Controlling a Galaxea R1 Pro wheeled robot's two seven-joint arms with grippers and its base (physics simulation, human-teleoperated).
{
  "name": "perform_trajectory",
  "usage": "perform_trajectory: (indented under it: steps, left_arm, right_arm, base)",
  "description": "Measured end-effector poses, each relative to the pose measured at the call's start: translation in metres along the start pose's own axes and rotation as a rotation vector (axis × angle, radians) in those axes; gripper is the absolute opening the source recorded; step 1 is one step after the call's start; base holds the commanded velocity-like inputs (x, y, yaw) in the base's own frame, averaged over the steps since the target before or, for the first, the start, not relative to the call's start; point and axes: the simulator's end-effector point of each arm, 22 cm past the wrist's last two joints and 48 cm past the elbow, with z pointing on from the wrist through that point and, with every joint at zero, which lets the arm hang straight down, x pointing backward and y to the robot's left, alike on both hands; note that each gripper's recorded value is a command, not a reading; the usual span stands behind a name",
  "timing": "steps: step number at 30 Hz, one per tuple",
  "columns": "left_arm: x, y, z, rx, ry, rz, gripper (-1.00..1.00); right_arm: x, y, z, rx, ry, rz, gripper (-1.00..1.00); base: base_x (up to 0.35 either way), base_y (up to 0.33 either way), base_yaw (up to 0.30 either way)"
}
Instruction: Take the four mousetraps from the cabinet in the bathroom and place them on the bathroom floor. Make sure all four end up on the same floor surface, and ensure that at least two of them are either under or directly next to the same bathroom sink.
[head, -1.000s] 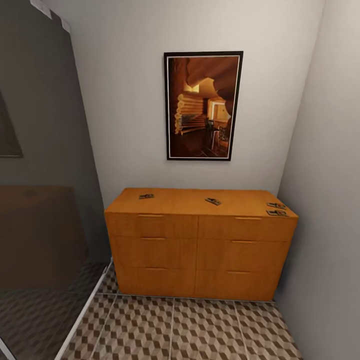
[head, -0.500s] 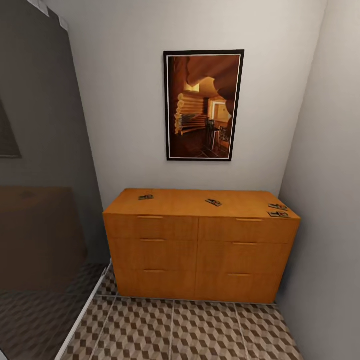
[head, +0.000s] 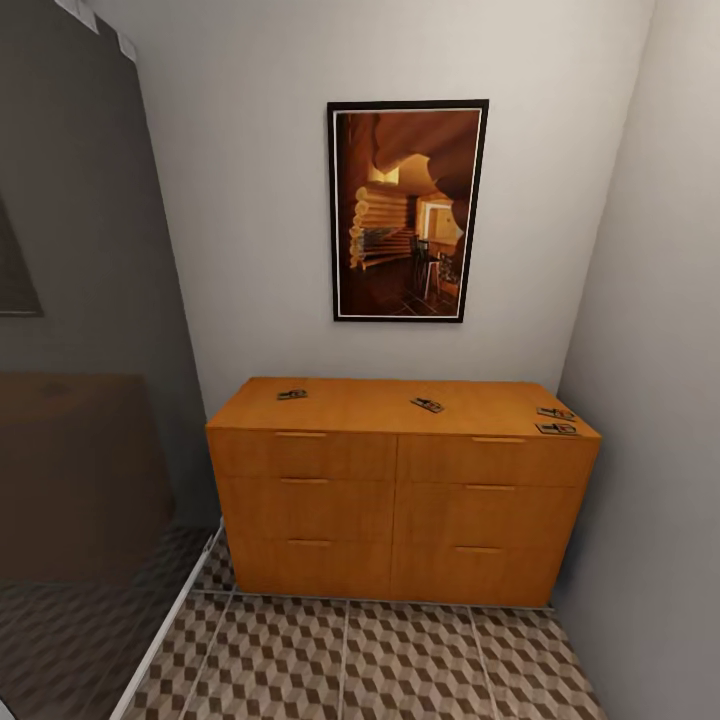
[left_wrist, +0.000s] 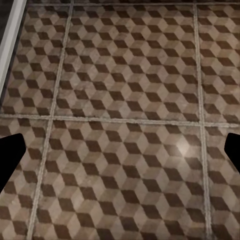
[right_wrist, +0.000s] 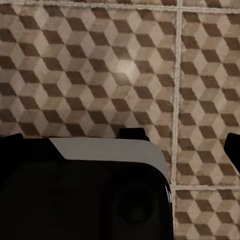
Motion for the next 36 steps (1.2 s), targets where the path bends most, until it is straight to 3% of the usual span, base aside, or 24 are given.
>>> perform_trajectory:
  steps: [36]
  left_arm:
    - [0.0026,-0.0019,-0.0005,0.003,0.006,0.000,1.00]
  right_arm:
    - [0.0011,0.0001,-0.0002,0.000,0.002,-0.001,1.00]
  base:
    - [0.000,0.000,0.000]
